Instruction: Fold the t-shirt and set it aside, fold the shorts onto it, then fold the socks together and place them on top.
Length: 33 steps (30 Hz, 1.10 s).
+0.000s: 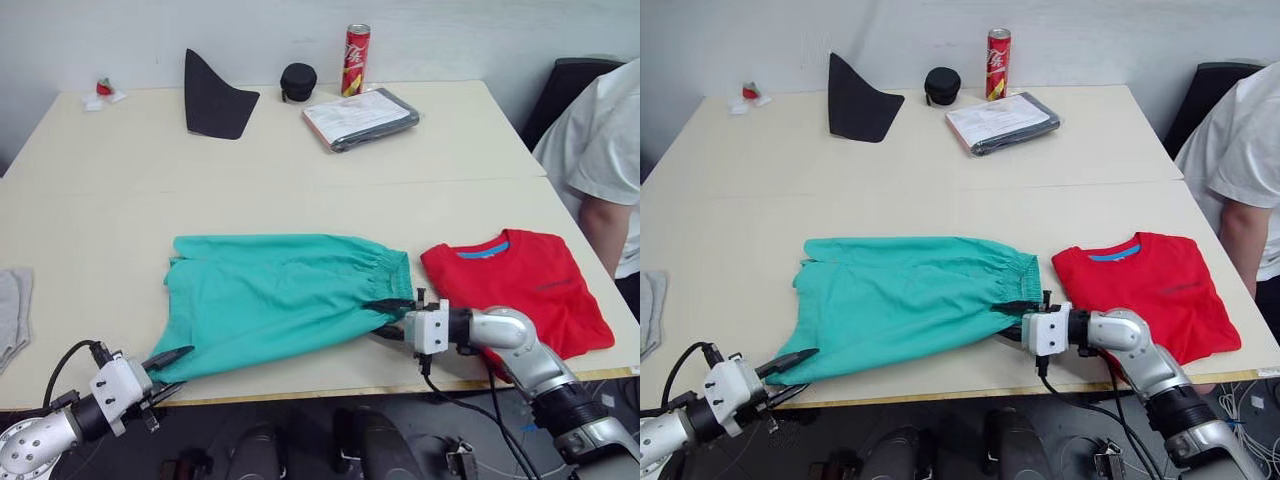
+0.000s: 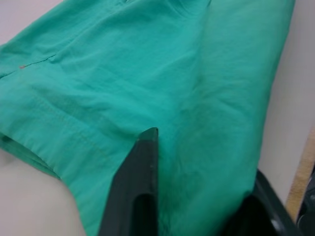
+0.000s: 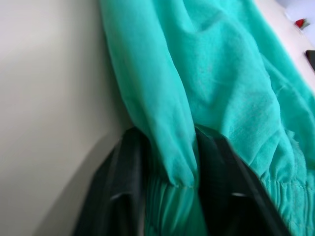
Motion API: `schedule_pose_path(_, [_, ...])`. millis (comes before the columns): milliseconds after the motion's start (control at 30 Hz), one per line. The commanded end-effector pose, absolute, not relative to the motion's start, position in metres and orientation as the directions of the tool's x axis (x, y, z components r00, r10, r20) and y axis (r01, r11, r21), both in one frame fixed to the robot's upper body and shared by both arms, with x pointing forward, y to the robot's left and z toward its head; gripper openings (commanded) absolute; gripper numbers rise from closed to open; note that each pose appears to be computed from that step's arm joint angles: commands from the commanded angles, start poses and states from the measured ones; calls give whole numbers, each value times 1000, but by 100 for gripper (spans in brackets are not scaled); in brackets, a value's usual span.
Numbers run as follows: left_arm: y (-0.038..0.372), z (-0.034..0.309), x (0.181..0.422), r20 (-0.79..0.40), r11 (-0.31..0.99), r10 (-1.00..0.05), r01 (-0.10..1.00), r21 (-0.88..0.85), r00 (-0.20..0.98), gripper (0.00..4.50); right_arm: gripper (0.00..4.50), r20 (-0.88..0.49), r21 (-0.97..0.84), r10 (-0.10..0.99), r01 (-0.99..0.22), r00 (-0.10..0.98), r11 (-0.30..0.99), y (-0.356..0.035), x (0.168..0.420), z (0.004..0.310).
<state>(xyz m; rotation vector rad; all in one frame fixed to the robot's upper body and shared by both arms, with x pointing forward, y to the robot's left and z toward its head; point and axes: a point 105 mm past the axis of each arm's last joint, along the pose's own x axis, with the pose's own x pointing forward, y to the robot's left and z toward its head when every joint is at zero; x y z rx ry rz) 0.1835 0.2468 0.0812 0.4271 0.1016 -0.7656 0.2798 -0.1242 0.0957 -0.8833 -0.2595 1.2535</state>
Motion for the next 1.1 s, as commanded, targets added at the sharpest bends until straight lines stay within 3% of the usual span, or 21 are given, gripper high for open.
schedule_pose_path(33, [261, 98, 180, -214, 675, -645, 679, 288, 733, 266, 317, -259, -679, 896, -728, 359, 95, -143, 269, 115])
schedule_pose_path(167, [260, 110, 176, -253, 621, -721, 764, 177, 645, 400, 450, -220, -539, 907, -820, 358, 193, -156, 246, 131])
schedule_pose_path(200, [258, 118, 174, -257, 590, -758, 798, 119, 599, 433, 450, -208, -474, 907, -849, 365, 234, -159, 238, 137])
schedule_pose_path(267, [254, 131, 171, -269, 531, -805, 844, 71, 529, 443, 450, -180, -354, 908, -886, 379, 300, -163, 226, 148])
schedule_pose_path(333, [249, 153, 172, -222, 483, -853, 876, 7, 472, 450, 403, -106, -242, 917, -905, 384, 351, -157, 219, 166])
schedule_pose_path(467, [227, 182, 191, -149, 391, -911, 920, -16, 385, 358, 277, -45, -199, 926, -912, 375, 360, -130, 227, 175])
schedule_pose_path(633, [188, 156, 229, -205, 317, -925, 947, 56, 321, 197, 99, -53, -252, 913, -890, 406, 381, -81, 261, 157])
schedule_pose_path(733, [159, 152, 248, -110, 284, -948, 951, 121, 298, 94, 0, -106, -265, 906, -890, 409, 370, -51, 278, 137])
schedule_pose_path(833, [144, 127, 260, -157, 270, -940, 943, 195, 302, 2, 0, -147, -298, 887, -875, 437, 382, -36, 295, 117])
schedule_pose_path(1000, [144, 94, 299, -202, 424, -848, 855, 297, 491, 2, 0, -198, -397, 866, -846, 459, 357, -28, 304, 102])
schedule_pose_path(1100, [156, 80, 309, -225, 523, -779, 805, 279, 585, 2, 0, -121, -403, 810, -774, 574, 488, -44, 316, 109])
